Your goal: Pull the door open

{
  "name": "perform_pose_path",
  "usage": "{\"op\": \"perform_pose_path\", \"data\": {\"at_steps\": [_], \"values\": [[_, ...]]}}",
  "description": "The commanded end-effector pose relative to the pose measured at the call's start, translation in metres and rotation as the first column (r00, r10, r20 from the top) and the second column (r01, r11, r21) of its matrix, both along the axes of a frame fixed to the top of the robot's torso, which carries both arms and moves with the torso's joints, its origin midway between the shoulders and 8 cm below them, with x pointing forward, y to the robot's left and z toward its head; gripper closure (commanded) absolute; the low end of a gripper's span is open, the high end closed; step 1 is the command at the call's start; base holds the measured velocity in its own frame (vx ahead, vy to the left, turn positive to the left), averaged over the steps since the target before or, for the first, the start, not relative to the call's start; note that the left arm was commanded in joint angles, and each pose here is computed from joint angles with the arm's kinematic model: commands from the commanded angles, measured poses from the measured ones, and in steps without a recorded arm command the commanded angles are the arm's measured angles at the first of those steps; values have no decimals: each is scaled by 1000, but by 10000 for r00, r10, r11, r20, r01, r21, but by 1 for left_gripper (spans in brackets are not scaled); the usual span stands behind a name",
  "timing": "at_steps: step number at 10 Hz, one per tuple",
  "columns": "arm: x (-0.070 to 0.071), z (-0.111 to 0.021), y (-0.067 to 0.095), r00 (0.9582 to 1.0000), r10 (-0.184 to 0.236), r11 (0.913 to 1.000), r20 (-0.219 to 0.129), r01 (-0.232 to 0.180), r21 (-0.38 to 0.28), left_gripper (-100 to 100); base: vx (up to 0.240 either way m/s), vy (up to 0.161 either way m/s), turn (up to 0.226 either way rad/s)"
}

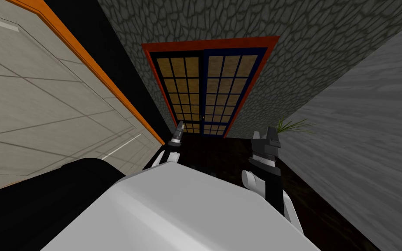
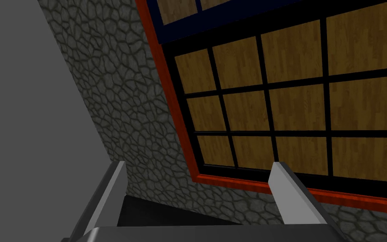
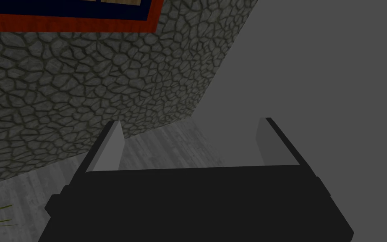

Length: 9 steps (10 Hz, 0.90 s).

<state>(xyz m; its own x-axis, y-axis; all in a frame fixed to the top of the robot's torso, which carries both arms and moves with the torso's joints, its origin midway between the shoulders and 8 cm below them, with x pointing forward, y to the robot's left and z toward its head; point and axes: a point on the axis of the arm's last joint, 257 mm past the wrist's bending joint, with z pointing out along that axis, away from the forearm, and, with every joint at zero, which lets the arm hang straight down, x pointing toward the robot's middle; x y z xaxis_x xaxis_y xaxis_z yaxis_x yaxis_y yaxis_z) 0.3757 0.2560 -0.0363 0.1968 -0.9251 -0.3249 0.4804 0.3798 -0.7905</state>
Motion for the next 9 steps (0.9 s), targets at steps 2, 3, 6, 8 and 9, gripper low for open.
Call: {"op": "perform_pose_path", "data": {"at_steps": [2, 3, 6, 8, 9], "values": [[7, -19, 2, 9991, 310, 9974, -277, -291, 667, -100, 116, -34, 37], [9, -24, 3, 9987, 384, 9959, -342, -355, 827, -100, 131, -44, 34], [16, -45, 6, 9956, 712, 9865, -608, -613, 1518, -100, 124, -17, 42], [19, -56, 7, 9933, 888, 9793, -738, -736, 1884, -100, 97, -27, 27], [21, -61, 8, 9920, 976, 9752, -800, -793, 2068, -100, 103, -12, 34]]}}
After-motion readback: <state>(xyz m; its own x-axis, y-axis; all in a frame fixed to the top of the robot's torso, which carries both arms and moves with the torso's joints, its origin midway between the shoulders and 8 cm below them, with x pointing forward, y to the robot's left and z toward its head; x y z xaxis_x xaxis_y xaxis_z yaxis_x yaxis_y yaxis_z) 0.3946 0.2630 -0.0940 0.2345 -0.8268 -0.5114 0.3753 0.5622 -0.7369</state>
